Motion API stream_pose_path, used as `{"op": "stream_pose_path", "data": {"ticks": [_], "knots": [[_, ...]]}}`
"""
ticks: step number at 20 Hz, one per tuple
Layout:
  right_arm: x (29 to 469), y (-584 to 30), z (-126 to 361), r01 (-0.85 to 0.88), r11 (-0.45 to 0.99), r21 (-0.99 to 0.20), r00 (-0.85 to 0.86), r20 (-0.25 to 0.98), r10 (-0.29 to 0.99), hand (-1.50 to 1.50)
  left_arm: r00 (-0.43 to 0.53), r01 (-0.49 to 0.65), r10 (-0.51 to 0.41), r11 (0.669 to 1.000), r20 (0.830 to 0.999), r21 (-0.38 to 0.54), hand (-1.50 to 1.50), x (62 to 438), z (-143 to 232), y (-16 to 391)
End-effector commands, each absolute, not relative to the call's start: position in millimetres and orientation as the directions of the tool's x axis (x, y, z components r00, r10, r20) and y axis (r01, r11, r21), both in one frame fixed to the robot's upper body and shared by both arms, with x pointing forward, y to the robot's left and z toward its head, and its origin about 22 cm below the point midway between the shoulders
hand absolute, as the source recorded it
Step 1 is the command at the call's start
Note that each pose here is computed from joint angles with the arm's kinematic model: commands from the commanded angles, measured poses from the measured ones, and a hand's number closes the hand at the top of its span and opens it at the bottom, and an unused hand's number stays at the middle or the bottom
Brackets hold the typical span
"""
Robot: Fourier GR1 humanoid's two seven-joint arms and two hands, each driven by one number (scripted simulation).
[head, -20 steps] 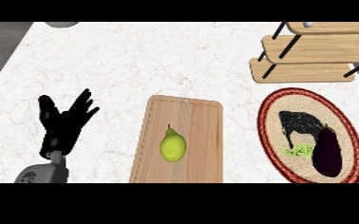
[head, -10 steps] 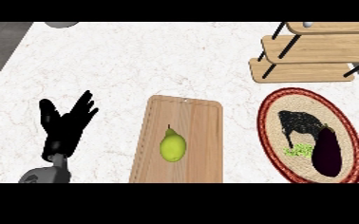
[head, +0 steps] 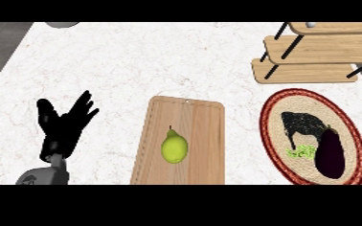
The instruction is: Pick the squash from the placemat and place it in the tiered shelf
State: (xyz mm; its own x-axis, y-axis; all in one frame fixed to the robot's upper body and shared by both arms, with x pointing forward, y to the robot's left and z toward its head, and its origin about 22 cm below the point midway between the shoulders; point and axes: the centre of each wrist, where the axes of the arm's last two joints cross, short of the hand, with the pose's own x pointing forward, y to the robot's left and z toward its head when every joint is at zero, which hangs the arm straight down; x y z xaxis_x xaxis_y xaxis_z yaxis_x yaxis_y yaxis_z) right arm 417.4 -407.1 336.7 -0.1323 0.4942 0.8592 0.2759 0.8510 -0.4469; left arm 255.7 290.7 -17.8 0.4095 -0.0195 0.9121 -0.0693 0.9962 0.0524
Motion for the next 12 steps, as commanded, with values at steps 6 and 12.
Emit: {"op": "stream_pose_path", "data": {"ticks": [6, 12], "knots": [[392.8, -448.0, 356.1, 0.428, 0.885, -0.185, -0.178, 0.942, 0.283, -1.5, 0.443, -0.054, -0.021, 0.997, 0.896, 0.049, 0.0, 248.6, -28.6, 295.6], [347.7, -499.9, 377.6, 0.616, 0.779, -0.119, -0.15, 0.953, 0.265, -1.5, 0.425, -0.058, -0.025, 0.997, 0.905, 0.055, 0.0, 250.1, -19.7, 289.0]]}}
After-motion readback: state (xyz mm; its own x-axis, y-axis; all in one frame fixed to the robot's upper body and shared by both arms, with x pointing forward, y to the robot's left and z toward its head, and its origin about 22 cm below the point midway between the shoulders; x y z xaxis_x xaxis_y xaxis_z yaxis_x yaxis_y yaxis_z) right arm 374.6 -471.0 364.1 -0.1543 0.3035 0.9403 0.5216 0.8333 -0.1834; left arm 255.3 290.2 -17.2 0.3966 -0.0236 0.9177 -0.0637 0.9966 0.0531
